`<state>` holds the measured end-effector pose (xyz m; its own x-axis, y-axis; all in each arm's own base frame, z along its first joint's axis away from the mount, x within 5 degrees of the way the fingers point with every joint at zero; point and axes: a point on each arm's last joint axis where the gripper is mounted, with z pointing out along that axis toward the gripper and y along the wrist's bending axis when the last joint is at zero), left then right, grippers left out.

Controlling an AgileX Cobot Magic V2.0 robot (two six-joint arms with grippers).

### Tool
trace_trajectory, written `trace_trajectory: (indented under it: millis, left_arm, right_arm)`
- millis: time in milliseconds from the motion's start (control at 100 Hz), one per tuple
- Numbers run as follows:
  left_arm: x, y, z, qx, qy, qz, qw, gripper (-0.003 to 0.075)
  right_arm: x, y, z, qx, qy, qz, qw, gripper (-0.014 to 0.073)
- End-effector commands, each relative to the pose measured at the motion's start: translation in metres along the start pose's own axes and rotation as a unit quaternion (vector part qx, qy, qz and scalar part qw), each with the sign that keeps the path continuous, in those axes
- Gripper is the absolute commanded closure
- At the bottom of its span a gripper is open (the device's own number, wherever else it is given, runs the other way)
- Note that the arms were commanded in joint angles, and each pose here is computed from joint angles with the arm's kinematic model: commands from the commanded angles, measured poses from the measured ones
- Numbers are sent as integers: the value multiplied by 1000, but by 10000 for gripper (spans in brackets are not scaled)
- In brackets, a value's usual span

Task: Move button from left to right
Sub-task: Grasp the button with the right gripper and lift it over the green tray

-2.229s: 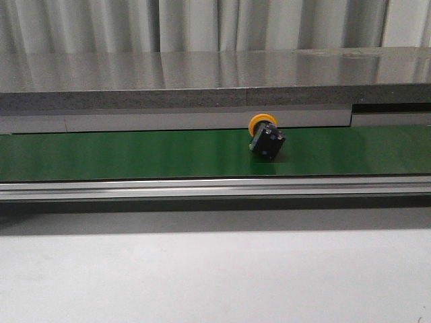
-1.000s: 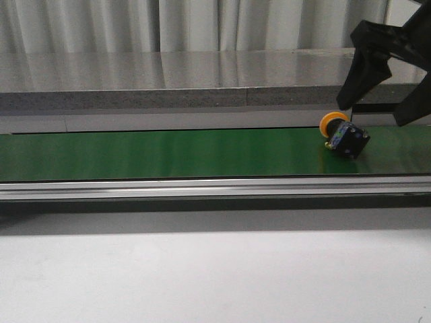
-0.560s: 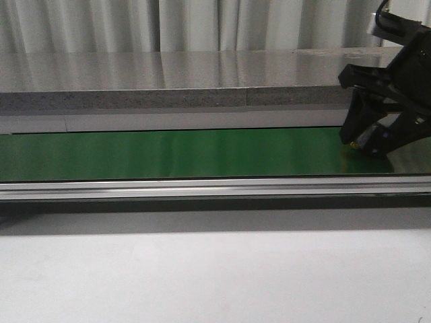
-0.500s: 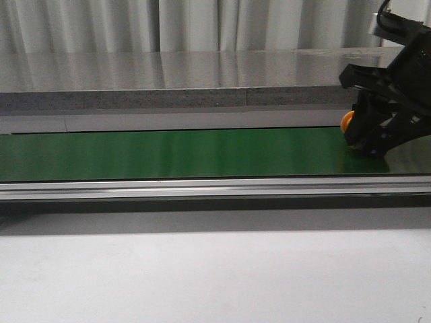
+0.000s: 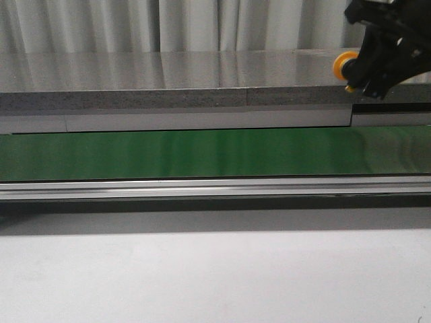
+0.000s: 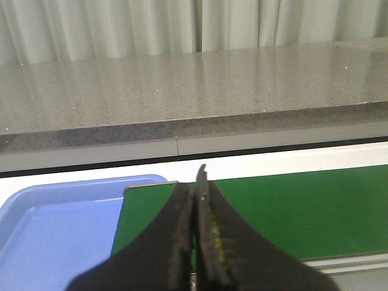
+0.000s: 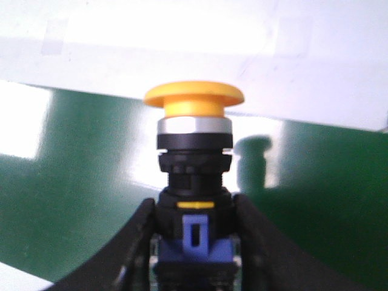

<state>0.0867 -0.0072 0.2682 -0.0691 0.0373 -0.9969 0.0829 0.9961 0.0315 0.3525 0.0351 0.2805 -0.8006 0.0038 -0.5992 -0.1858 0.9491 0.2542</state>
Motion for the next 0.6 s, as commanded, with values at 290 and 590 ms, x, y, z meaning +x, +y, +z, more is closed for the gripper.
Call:
trace_trajectory:
  millis: [290, 590]
  left_arm:
    - [-15, 3, -1, -12, -48, -7, 999, 741]
    - [-15, 3, -1, -12, -48, -7, 999, 741]
  right_arm:
    - [-16, -81, -65, 140, -69, 3, 988, 412]
    - [-4, -141, -71, 207, -65, 47, 975, 412]
